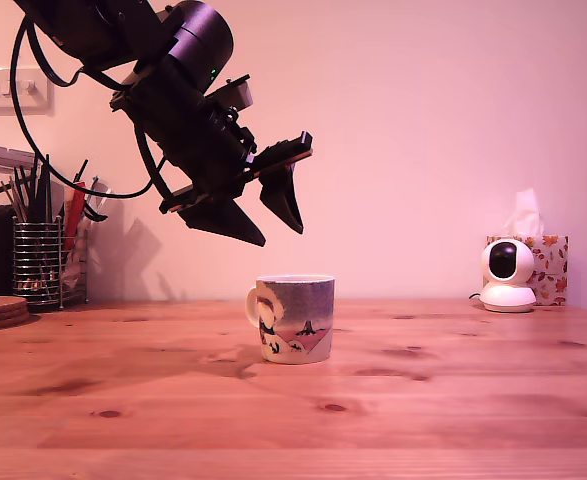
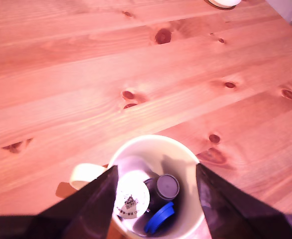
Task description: Pick up the coffee capsules on the table and drop them inside the coffee cup
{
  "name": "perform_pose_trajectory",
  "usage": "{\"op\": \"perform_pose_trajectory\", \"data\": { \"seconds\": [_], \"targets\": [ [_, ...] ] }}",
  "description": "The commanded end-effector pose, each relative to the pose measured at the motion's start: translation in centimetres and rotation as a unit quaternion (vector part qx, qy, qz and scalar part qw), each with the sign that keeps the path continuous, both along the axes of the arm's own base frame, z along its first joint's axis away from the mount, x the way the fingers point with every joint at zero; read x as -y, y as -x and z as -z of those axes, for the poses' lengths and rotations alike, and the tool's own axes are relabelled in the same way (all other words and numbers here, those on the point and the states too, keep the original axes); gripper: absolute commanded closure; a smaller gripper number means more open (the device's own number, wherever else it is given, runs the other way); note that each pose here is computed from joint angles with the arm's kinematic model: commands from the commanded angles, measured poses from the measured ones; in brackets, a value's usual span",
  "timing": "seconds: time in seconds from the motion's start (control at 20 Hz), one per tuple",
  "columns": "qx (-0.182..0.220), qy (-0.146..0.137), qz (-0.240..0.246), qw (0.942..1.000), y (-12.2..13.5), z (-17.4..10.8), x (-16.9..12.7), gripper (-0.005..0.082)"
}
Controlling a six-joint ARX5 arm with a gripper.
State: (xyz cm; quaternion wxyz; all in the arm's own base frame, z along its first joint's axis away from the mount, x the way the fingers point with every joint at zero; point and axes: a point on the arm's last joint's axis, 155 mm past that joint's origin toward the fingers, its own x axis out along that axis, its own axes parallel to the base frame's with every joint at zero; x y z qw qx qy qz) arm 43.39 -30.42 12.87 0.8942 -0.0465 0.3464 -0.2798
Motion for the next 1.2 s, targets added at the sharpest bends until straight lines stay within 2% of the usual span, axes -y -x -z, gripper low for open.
{"op": "perform_pose_trajectory", "data": {
  "seconds": [0.0,0.15,0.2,0.3,0.4,0.45,0.55,0.9,1.15],
  "targets": [
    [-0.007,-0.008,0.001,0.9999,-0.2,1.3,0.0,0.0321],
    [-0.005,-0.006,0.001,1.0000,-0.3,1.0,0.1,0.0338],
    [-0.004,-0.006,0.001,1.0000,-0.3,0.7,0.1,0.0376],
    [0.000,0.002,0.010,0.9999,-0.1,-0.3,0.4,0.0508],
    [0.011,0.004,0.017,0.9998,0.2,-1.5,0.4,0.0715],
    [0.018,0.000,0.022,0.9996,0.4,-2.1,0.2,0.0788],
    [0.025,-0.011,0.031,0.9992,0.9,-3.0,-0.2,0.0792],
    [-0.005,-0.055,0.042,0.9976,3.6,-3.5,-2.5,0.0792],
    [-0.014,-0.063,0.038,0.9972,5.2,-3.3,-4.3,0.0792]
  ]
}}
